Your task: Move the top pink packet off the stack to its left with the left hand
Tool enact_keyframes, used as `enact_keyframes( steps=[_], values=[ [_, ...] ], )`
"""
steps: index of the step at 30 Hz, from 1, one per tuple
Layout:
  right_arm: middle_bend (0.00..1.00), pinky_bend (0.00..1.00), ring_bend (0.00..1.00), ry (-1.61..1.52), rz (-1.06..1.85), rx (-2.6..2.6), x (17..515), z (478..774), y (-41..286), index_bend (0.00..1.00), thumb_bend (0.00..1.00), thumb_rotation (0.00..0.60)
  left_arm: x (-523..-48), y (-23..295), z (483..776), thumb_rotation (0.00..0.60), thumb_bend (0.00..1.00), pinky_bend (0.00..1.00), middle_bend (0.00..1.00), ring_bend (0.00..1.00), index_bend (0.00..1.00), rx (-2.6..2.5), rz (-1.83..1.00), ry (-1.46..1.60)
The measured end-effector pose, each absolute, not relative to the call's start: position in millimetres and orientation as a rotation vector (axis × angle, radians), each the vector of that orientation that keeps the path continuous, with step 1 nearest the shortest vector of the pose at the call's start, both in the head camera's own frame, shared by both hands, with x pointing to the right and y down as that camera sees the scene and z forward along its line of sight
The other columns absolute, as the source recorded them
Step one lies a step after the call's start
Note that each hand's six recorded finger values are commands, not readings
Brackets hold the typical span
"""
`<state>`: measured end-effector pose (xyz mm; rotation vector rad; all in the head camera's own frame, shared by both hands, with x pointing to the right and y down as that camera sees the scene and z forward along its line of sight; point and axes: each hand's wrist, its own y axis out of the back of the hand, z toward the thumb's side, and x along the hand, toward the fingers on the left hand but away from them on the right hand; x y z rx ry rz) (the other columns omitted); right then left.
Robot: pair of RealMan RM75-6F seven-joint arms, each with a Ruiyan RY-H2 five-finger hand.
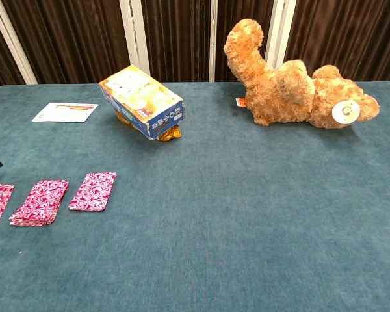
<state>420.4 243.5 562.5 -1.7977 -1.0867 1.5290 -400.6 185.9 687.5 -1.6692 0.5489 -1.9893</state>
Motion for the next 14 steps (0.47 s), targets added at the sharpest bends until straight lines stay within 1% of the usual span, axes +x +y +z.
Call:
enact_keyframes(
  steps=[6, 9, 14],
  values=[
    [0.0, 0.05, 0.0, -1.083, 1.529, -1.789, 421, 562, 243, 0.0, 0.36, 0.6, -399, 182, 667, 0.6, 0.15, 0.0, 0.0, 0.0, 0.0, -1.693, -1.924, 0.659],
    [0.0, 0.05, 0.0, -1.077, 1.526, -1.779, 422, 562, 243, 0.0, 0.36, 0.6, -399, 180, 650, 0.6, 0.15, 0.0, 0.0, 0.0, 0.0, -1.682, -1.845, 0.722],
    [0.0, 0.05, 0.0, -1.068, 1.523, -1.767, 421, 562, 243, 0.0, 0.36, 0.6, -404, 185, 613, 0.6, 0.15, 0.0, 0.0, 0.0, 0.0, -1.608, -1.645, 0.798]
  ],
)
